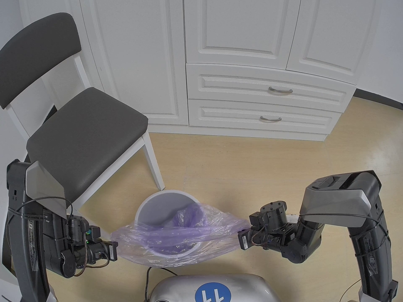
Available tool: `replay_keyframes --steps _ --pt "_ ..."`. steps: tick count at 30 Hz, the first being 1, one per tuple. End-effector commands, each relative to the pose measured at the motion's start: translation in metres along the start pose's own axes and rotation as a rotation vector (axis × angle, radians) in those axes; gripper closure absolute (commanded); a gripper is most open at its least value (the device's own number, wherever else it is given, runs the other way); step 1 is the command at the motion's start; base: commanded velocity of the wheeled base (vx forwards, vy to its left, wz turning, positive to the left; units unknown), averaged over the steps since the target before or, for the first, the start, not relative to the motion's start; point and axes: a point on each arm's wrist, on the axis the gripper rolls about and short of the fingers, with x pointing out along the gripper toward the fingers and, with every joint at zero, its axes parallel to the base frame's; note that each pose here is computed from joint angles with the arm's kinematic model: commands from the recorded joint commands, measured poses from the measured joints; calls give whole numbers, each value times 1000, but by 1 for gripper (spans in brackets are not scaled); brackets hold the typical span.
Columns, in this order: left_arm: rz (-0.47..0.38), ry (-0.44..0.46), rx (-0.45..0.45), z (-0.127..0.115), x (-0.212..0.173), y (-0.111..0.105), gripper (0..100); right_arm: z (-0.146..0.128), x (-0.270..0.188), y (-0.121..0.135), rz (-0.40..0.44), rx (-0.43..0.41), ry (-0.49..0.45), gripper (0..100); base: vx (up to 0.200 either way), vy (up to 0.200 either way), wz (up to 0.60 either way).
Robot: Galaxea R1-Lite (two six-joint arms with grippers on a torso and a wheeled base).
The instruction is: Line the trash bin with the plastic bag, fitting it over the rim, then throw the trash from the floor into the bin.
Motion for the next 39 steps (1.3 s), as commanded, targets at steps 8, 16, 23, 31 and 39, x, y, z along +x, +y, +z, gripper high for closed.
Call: replay_keyframes --steps 8,16,23,31,39 --pt "4 -1 -8 0 1 2 100 -8 -22 -11 114 -23 -29 0 0 0 0" --pt "3 2 -10 -2 6 3 100 -18 -51 -51 314 -112 -205 0 0 0 0" --pt "10 -3 -30 -2 10 6 100 -15 -66 -78 474 -129 -254 0 0 0 0" --pt "11 -12 -29 1 8 6 100 -4 -73 -85 467 -134 -296 0 0 0 0" --pt "4 -21 -22 4 3 3 100 16 -58 -80 247 -119 -343 0 0 0 0"
